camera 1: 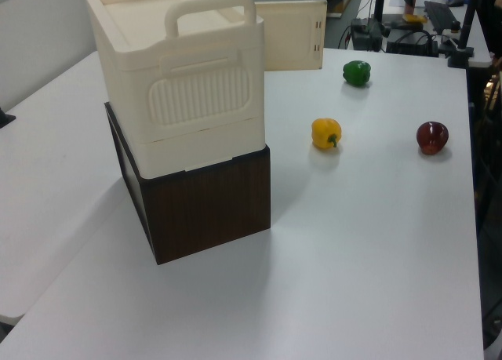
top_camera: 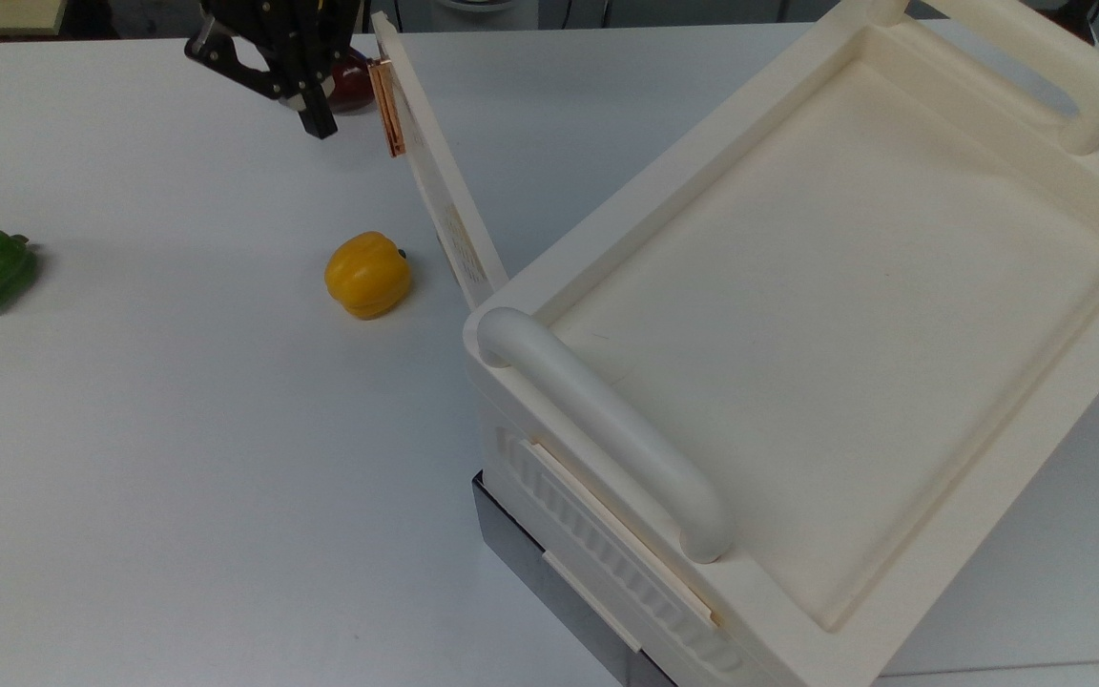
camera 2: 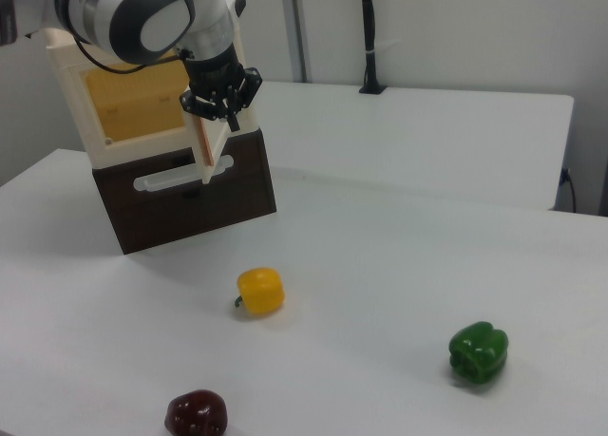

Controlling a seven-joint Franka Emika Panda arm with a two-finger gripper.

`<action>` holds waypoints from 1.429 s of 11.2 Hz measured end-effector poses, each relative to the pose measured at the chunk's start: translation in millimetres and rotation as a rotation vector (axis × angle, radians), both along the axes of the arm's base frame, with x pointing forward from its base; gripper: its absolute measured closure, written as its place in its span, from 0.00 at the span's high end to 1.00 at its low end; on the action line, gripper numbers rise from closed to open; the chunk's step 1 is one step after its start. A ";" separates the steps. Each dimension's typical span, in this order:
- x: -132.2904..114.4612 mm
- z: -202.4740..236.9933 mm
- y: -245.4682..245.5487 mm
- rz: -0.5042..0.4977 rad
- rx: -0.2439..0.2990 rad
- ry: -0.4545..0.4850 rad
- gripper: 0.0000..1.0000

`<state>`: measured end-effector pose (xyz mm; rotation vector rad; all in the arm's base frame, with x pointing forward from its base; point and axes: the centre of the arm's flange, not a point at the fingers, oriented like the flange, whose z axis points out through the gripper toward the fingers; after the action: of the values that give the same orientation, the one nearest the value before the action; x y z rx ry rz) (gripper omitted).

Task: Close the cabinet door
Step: 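Move the gripper behind the open door's outer edge, then push the door with the gripper to swing it shut against the cabinet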

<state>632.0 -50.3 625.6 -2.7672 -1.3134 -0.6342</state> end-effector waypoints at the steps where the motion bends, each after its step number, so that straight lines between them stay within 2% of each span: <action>1: 3.8 -3.7 6.8 0.011 0.000 -0.005 0.01; 5: 7.8 -8.6 48.5 0.076 0.004 0.000 0.01; 16: -3.1 -7.6 168.3 -0.053 0.120 0.078 0.01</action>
<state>628.9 118.0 618.0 -2.7081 -1.1516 -0.5805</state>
